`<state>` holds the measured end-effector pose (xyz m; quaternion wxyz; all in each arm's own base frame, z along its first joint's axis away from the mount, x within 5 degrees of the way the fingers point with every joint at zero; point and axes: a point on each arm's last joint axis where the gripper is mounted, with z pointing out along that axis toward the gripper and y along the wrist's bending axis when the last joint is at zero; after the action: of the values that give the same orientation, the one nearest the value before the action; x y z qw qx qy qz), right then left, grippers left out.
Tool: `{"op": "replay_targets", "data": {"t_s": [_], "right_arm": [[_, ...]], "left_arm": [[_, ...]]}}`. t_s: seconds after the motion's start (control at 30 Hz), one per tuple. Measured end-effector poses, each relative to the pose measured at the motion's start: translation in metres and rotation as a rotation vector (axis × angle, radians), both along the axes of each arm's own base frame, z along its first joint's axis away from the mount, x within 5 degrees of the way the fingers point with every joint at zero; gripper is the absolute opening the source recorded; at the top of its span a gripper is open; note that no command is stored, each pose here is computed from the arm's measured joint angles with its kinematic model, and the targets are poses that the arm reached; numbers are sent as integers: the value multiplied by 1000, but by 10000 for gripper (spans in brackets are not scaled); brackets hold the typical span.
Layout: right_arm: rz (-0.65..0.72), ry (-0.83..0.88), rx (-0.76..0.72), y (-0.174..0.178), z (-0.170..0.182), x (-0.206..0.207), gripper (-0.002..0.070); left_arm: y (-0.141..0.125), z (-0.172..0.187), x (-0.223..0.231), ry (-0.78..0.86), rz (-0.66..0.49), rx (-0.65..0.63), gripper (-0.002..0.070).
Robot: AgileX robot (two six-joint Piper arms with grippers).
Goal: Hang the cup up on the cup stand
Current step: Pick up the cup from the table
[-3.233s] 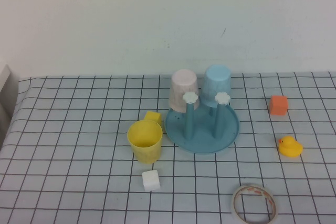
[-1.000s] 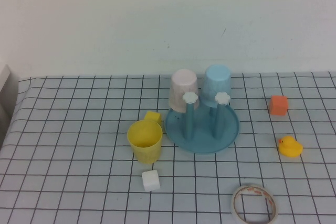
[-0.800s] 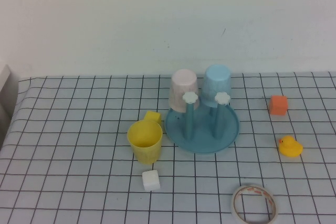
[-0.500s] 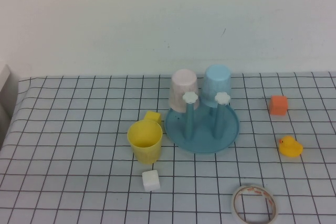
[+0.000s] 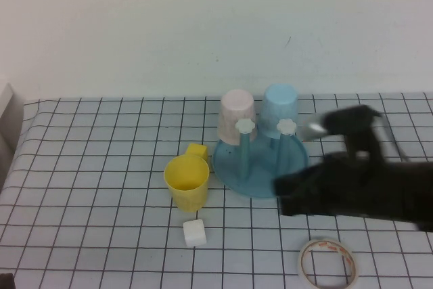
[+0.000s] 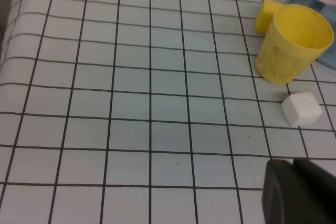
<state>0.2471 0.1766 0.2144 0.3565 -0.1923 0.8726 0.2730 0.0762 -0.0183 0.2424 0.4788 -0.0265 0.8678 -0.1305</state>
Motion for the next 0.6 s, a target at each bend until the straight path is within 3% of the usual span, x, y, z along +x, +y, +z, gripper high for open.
{"op": "replay_targets", "data": {"t_s": [0.13,0.37,0.47,0.6], "right_arm": [[72,-27,32,50,5,15,29],[59,10,81,92,-14,56,44],[58,43,98,103,-27,69,114],[40,86,121,112,-38,78,258]], "left_arm": [[0,0,0,-6,2,-3,-1],[0,0,0,-5,2,-7,-1],[0,0,0,-5,2,-7,-1],[0,0,0,-5,2,-7,-1]]}}
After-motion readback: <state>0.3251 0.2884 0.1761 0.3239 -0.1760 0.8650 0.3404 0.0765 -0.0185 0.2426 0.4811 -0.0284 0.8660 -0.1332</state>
